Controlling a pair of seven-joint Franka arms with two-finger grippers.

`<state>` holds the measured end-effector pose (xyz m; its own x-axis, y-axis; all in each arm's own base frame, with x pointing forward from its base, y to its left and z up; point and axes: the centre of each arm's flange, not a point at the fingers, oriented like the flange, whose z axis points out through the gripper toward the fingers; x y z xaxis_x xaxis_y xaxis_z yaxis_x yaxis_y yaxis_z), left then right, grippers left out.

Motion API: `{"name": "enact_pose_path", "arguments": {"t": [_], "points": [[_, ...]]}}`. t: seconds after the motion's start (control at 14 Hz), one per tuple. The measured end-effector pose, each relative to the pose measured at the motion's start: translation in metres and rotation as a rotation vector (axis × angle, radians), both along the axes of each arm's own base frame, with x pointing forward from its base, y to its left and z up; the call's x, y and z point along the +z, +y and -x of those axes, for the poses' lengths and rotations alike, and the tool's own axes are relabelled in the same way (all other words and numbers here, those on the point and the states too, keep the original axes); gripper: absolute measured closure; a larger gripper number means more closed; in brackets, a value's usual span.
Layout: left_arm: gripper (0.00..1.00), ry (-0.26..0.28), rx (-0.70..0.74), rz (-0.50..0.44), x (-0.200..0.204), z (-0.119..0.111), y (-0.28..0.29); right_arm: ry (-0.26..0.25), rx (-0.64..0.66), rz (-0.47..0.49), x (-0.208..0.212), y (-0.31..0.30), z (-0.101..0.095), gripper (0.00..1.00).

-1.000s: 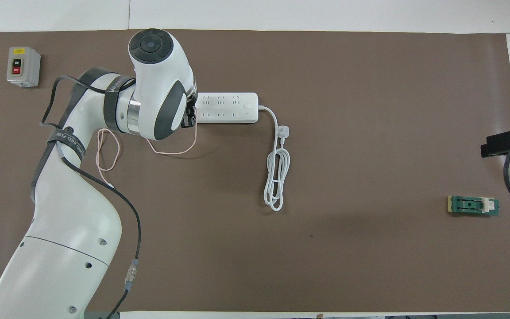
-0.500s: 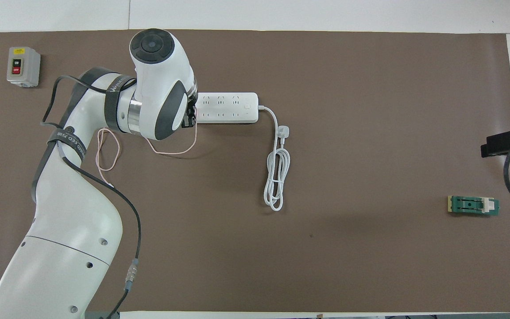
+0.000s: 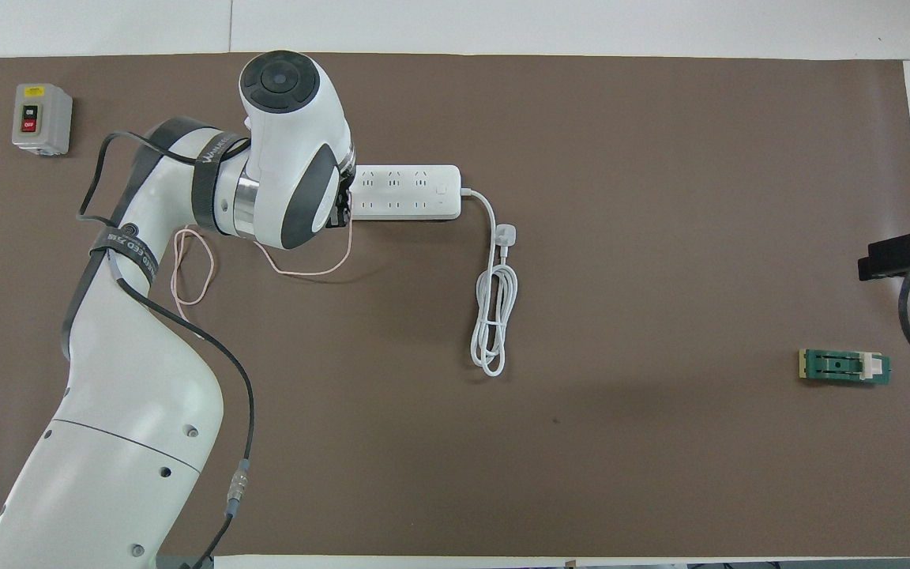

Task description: Plug charger into power strip

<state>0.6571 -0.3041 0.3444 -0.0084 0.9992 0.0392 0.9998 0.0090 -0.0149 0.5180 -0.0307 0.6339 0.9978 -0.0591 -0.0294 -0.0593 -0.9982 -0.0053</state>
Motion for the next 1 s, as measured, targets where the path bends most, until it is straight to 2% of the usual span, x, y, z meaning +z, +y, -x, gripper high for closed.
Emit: {"name": "enact_pose_path", "arguments": {"t": [0.36, 0.64, 1.0], "points": [[0.69, 0.0, 0.0, -0.001, 0.0001, -0.0002, 0.0, 0.0, 0.0, 0.0, 0.0, 0.0, 0.0, 0.0], [0.69, 0.006, -0.056, 0.004, -0.0019, -0.0008, 0.0011, 0.0, 0.0, 0.0, 0.0, 0.0, 0.0, 0.0], [0.69, 0.022, -0.091, 0.039, -0.0025, -0.0043, 0.0078, 0.0, -0.002, 0.0, 0.0, -0.0008, 0.0001, 0.0]]}}
